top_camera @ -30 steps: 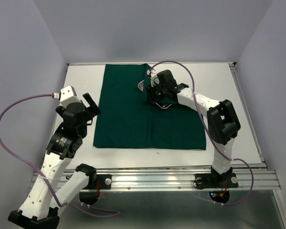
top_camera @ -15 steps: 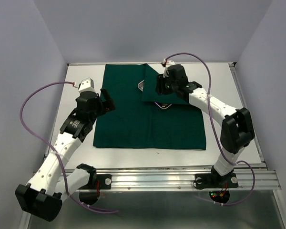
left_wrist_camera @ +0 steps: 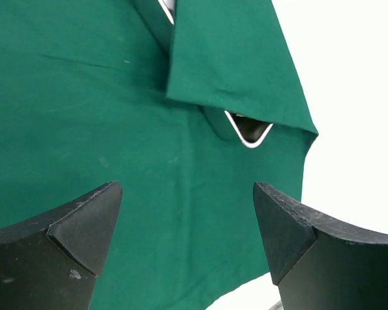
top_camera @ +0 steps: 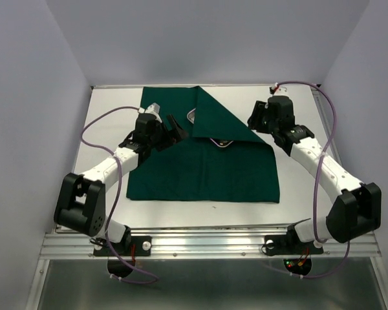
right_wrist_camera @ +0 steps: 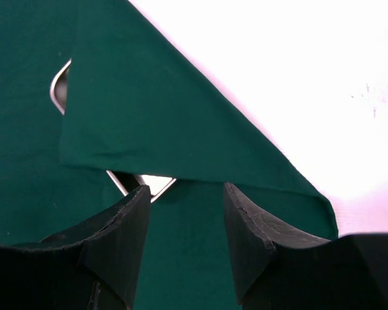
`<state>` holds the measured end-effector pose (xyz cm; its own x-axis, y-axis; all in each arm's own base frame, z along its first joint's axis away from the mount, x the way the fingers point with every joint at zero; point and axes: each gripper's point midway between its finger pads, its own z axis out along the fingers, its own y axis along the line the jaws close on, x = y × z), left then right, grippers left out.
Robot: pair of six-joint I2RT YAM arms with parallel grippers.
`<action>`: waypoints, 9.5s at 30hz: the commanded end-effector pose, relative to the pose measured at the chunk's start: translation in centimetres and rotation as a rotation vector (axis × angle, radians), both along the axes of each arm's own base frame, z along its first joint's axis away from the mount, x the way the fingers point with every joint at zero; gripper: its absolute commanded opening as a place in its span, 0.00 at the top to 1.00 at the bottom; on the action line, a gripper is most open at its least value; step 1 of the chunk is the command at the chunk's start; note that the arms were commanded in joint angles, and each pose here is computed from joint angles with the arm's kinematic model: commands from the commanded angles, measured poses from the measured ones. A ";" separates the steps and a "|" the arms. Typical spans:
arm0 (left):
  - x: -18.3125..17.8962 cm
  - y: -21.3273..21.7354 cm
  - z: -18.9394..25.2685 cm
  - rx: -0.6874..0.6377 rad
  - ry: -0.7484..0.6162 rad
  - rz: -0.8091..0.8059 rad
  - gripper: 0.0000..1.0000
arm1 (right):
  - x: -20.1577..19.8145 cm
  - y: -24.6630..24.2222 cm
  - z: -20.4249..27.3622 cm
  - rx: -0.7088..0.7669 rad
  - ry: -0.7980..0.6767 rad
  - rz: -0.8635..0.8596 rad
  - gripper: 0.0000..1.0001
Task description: Prepare the surgical pack
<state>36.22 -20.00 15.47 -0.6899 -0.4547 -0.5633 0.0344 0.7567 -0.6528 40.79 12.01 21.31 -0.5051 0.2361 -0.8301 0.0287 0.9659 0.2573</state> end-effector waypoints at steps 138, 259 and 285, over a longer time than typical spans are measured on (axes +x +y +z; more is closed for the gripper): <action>4.6 -8.6 -9.0 -0.038 0.080 -0.177 1.00 | 7.6 17.2 5.0 0.378 -0.143 0.478 0.99; 0.9 5.7 -3.6 0.275 0.082 0.265 0.73 | 7.6 22.2 6.0 0.140 -0.058 0.489 0.25; -6.9 1.9 -17.0 0.355 0.411 0.124 1.00 | -2.9 12.6 1.9 0.145 0.060 0.252 0.21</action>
<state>34.55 -17.67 1.98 -0.7536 -0.4172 -0.5080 -0.2580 0.8985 -0.3551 38.09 24.35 22.57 -0.6300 0.1839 -0.7545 -0.1797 0.9107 0.3720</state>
